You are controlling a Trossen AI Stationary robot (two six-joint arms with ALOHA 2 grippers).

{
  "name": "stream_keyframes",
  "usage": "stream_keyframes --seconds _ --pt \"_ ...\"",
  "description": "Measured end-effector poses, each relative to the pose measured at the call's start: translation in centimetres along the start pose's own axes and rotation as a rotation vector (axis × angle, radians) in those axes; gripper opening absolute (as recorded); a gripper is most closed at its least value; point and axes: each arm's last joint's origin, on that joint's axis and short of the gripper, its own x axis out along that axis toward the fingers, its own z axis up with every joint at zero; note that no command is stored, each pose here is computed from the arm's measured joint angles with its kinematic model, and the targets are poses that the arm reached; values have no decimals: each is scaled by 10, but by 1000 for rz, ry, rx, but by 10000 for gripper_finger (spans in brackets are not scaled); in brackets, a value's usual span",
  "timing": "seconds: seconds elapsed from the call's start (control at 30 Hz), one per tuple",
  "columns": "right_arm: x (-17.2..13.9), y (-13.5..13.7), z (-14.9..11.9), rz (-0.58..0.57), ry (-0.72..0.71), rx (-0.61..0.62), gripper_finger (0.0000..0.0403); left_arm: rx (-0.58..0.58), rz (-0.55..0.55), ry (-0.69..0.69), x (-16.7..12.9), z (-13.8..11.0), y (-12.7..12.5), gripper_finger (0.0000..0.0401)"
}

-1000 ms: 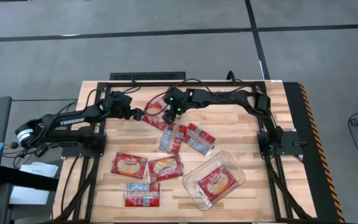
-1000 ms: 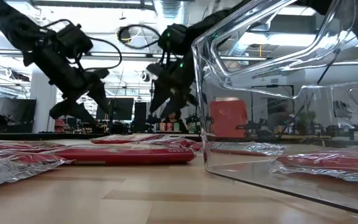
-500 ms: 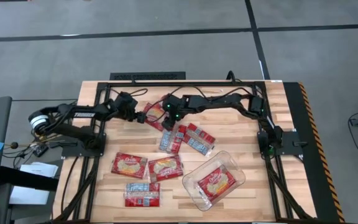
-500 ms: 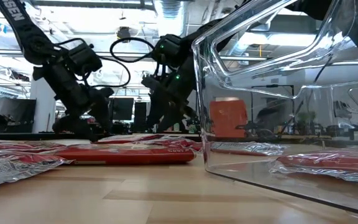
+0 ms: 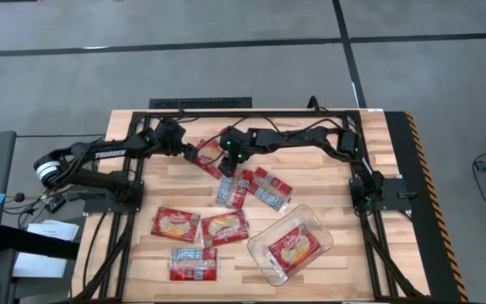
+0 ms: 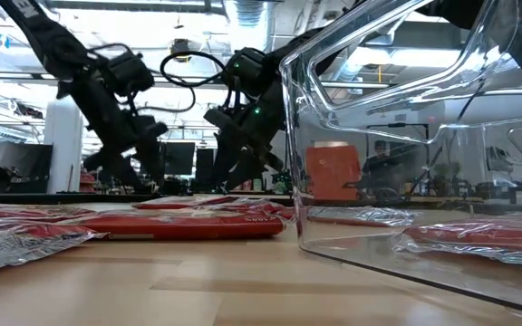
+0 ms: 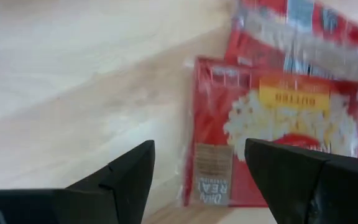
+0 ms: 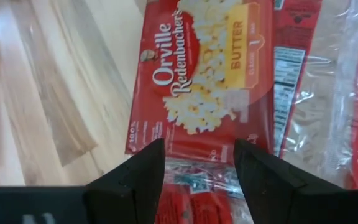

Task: Sort popcorn bags into baskets
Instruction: Put the red popcorn bag into the transparent bin

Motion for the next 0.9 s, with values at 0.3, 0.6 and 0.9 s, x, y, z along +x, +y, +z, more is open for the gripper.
stream_keyframes --seconds 0.3,0.6,0.9 --pt "0 0 1 5 -7 -1 216 -77 -175 167 40 -15 5 240" --pt "9 -2 -5 14 22 1 201 -118 -425 254 54 -20 -1 209" --pt "-1 4 4 41 -7 -29 183 -20 -443 291 59 -29 -8 22"
